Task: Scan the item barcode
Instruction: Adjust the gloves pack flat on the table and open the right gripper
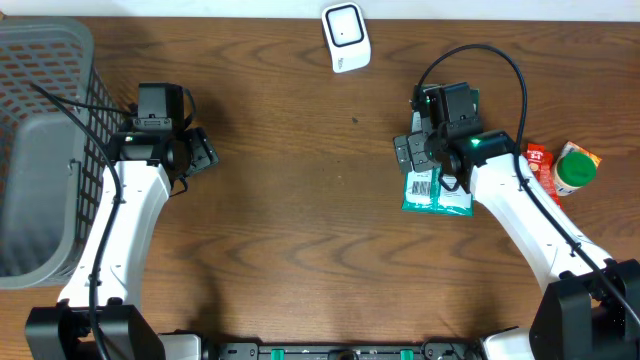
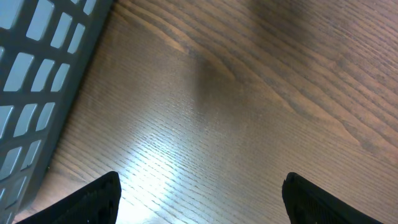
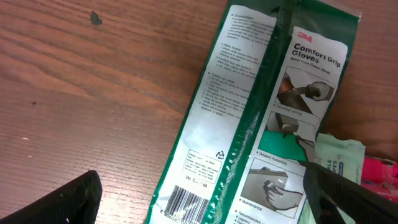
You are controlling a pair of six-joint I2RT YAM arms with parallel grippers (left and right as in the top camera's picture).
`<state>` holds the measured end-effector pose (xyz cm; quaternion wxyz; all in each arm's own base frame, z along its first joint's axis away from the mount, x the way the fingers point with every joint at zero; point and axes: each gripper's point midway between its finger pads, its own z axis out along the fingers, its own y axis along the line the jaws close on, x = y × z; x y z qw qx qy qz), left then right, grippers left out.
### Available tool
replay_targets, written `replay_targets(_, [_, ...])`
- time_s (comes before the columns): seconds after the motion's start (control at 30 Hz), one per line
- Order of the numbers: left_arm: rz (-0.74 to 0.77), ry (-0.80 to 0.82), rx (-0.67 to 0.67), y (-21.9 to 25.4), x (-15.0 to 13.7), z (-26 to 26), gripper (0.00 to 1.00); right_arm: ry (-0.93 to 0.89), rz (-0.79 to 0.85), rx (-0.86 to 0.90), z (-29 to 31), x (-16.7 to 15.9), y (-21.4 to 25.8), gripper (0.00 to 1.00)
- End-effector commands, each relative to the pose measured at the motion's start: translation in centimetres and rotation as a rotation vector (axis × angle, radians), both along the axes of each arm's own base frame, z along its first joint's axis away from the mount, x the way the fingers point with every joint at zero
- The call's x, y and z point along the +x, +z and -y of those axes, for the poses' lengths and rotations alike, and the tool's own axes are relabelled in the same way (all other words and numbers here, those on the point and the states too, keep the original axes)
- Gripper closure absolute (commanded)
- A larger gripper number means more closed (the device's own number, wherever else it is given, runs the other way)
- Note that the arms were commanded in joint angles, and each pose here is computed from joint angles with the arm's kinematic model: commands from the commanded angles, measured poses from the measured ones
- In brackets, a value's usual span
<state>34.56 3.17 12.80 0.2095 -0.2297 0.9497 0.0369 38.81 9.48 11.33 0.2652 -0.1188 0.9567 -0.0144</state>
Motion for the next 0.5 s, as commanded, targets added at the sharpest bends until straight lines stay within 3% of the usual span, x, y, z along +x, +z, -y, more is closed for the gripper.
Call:
replay_targets(0.0, [0.022,0.007,0.007,0.7,0.3,-0.1,0.16,-0.006,0.012,-0.022,0.5,0.3,0.3,0.01])
replay_targets(0.17, [0.022,0.007,0.007,0.7,0.3,-0.1,0.16,0.001,0.081,0.007,0.3,0.1,3.1,0.01])
replay_targets(0.47, [0.022,0.007,0.007,0.7,0.3,-0.1,0.16,0.004,0.403,0.035,1.6,-1.6,14.5,0.01])
